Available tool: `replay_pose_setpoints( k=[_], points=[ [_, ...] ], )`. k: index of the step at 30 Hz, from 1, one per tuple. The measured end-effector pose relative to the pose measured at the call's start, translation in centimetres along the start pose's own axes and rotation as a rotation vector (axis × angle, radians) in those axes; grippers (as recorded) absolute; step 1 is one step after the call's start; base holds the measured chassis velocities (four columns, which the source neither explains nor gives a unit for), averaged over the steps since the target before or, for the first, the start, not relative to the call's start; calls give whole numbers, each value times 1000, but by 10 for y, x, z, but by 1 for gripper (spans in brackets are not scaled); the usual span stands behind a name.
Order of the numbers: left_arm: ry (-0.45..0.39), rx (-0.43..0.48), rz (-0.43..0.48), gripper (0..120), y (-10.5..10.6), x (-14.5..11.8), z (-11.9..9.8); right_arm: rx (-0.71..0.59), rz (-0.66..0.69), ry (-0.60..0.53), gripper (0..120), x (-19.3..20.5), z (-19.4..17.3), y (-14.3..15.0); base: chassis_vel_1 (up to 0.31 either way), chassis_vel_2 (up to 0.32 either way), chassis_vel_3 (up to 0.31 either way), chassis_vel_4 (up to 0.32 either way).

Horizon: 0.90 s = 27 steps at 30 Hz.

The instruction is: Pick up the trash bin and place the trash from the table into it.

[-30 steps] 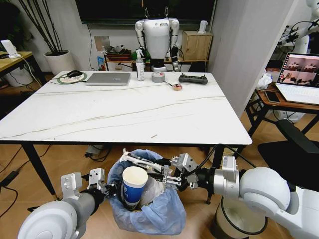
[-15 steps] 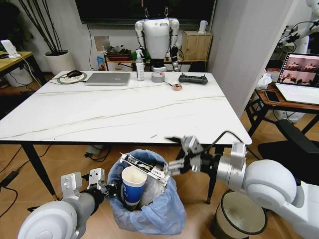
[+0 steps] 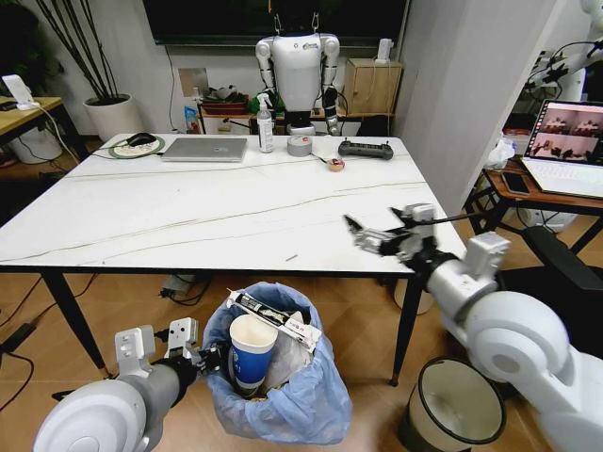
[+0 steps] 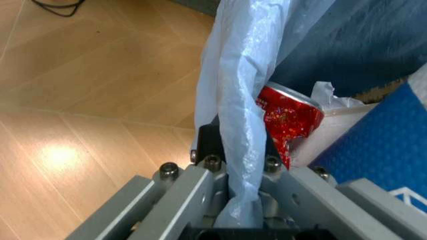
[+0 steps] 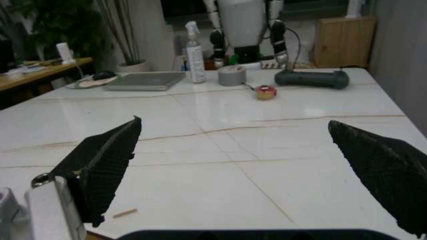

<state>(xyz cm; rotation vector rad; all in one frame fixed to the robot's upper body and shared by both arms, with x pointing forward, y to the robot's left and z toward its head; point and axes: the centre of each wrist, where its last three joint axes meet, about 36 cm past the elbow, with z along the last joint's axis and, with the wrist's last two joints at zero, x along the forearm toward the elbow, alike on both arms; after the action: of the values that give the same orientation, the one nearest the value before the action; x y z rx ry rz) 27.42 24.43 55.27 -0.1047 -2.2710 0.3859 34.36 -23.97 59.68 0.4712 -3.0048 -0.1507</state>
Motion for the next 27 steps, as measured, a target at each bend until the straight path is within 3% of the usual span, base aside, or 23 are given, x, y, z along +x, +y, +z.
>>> replay_pose_setpoints(
  k=[4,9,27],
  points=[
    [0,0,0,0,0,0,0,-6,139,15,100,23,13,-6,0,0,0,0],
    [0,0,0,0,0,0,0,-10,204,6,100,38,17,-8,0,0,0,0],
    [-35,15,-16,0,-1,-2,7,-13,215,9,100,45,20,-9,0,0,0,0]
  ],
)
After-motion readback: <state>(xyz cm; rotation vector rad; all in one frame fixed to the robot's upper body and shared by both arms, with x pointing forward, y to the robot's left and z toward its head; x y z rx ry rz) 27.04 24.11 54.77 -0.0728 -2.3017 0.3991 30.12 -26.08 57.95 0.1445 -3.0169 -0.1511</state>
